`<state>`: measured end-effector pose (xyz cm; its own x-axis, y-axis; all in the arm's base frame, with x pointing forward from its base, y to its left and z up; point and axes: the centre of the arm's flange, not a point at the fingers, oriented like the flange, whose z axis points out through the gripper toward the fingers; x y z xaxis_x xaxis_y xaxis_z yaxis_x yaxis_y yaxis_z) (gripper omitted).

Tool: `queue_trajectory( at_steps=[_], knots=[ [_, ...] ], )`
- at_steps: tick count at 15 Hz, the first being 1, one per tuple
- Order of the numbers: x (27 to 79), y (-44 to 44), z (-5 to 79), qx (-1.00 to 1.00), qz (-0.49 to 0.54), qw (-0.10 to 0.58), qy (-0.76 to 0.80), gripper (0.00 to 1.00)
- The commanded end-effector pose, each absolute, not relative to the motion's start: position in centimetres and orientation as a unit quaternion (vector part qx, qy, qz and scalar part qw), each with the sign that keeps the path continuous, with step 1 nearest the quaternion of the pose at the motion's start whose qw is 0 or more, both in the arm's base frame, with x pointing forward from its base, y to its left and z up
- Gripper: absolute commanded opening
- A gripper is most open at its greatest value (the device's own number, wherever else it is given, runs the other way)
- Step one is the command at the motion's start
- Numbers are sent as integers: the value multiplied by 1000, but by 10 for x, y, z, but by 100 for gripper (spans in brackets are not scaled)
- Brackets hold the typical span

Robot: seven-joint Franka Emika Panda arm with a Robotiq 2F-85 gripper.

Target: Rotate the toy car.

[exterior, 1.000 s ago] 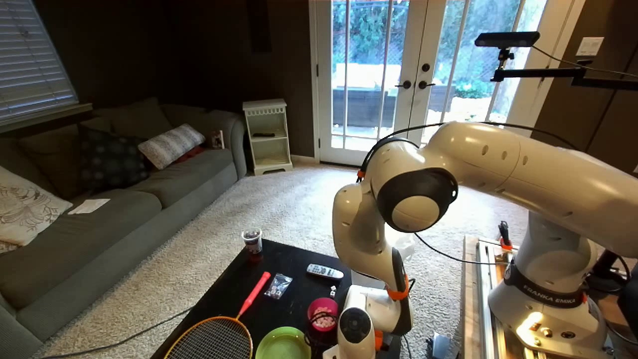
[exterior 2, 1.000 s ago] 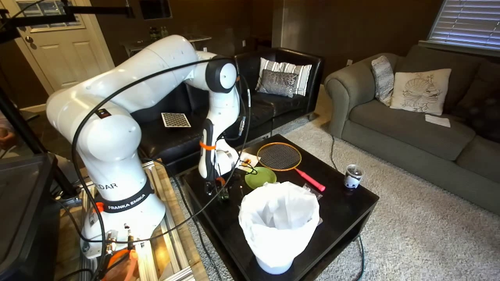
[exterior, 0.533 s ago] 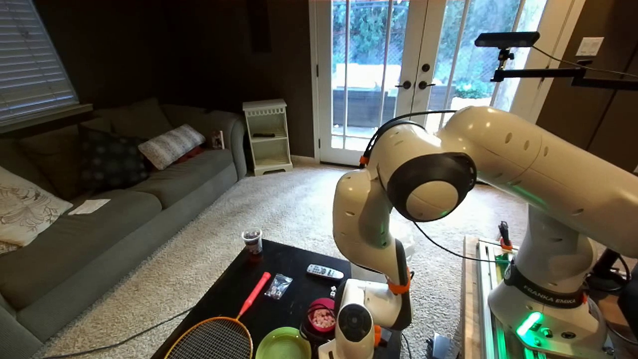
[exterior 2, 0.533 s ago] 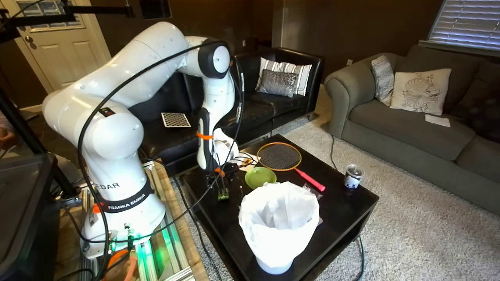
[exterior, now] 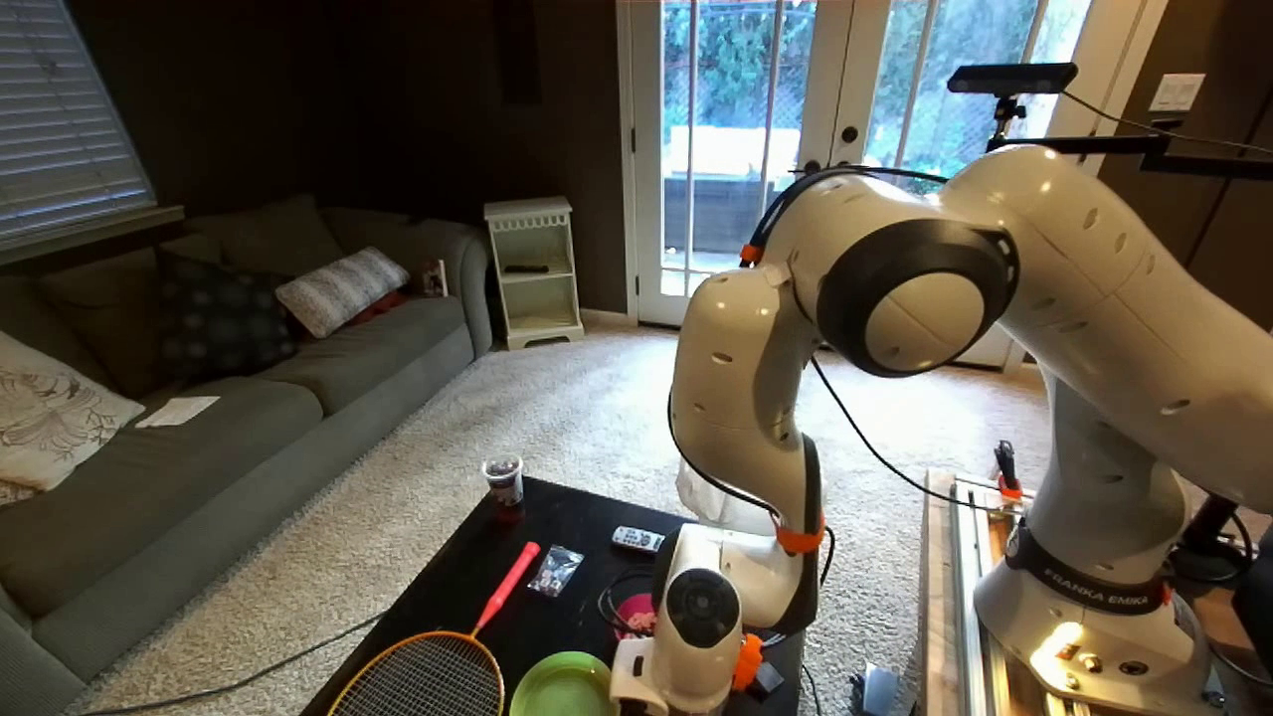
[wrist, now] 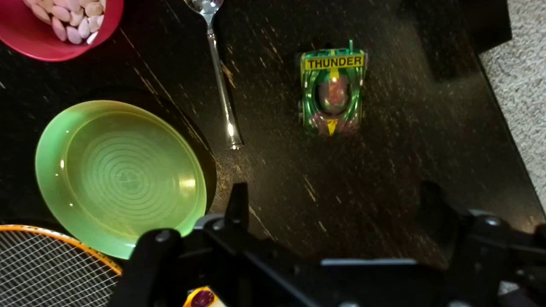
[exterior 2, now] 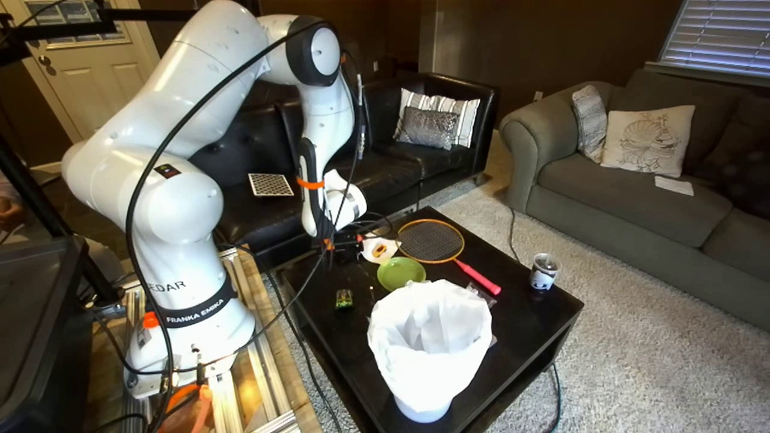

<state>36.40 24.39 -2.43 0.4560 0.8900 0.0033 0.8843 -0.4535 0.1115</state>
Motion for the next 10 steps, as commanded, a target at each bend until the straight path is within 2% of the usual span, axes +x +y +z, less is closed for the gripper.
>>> queue_trajectory(
  at_steps=[1,10],
  knots=[
    [341,249,12,887,36,52,457,100],
    [281,284,44,900,-12,4,436,100]
  ],
)
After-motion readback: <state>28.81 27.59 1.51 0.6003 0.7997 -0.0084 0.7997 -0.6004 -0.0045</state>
